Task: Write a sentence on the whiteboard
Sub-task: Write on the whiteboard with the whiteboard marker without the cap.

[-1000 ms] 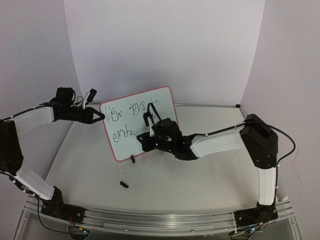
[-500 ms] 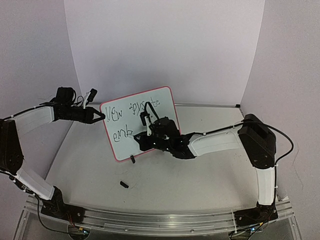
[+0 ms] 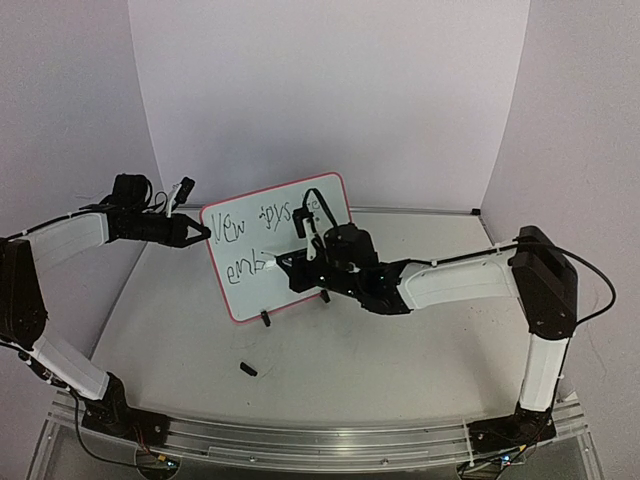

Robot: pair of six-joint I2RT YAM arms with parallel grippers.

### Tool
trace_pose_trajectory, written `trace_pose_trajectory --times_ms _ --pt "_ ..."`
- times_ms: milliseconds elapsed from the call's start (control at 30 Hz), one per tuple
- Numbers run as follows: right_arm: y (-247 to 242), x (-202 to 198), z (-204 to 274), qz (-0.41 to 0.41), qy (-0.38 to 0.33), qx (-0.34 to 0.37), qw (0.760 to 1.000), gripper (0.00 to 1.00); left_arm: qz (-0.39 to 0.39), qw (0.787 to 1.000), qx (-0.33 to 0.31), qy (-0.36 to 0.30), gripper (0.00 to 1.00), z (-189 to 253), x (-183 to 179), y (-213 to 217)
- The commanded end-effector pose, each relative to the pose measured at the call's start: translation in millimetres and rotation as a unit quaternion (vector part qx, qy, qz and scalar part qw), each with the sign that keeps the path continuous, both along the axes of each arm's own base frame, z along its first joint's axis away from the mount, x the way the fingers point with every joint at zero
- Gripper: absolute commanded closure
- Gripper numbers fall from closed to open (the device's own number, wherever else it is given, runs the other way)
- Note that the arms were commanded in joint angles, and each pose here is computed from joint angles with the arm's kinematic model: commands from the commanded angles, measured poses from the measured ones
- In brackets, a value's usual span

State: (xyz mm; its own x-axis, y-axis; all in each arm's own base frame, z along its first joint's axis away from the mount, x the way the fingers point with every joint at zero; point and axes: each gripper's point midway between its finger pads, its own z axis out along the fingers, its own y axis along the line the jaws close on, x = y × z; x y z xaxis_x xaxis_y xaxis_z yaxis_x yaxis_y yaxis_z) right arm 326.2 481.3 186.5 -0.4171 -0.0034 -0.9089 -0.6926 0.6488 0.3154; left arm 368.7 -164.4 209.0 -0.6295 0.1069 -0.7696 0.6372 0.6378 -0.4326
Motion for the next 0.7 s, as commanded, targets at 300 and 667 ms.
trace_pose_trajectory --times_ms 300,667 --pt "13.7 20.1 9.2 -0.028 -0.024 -0.012 0.999 1.00 0.018 0.999 0.041 0.030 1.00 -23.9 0.9 6.1" --pt "14.5 26.6 -7.5 -0.041 -0.012 -0.031 0.999 1.00 0.017 0.999 0.042 0.029 1.00 -23.3 0.3 5.2"
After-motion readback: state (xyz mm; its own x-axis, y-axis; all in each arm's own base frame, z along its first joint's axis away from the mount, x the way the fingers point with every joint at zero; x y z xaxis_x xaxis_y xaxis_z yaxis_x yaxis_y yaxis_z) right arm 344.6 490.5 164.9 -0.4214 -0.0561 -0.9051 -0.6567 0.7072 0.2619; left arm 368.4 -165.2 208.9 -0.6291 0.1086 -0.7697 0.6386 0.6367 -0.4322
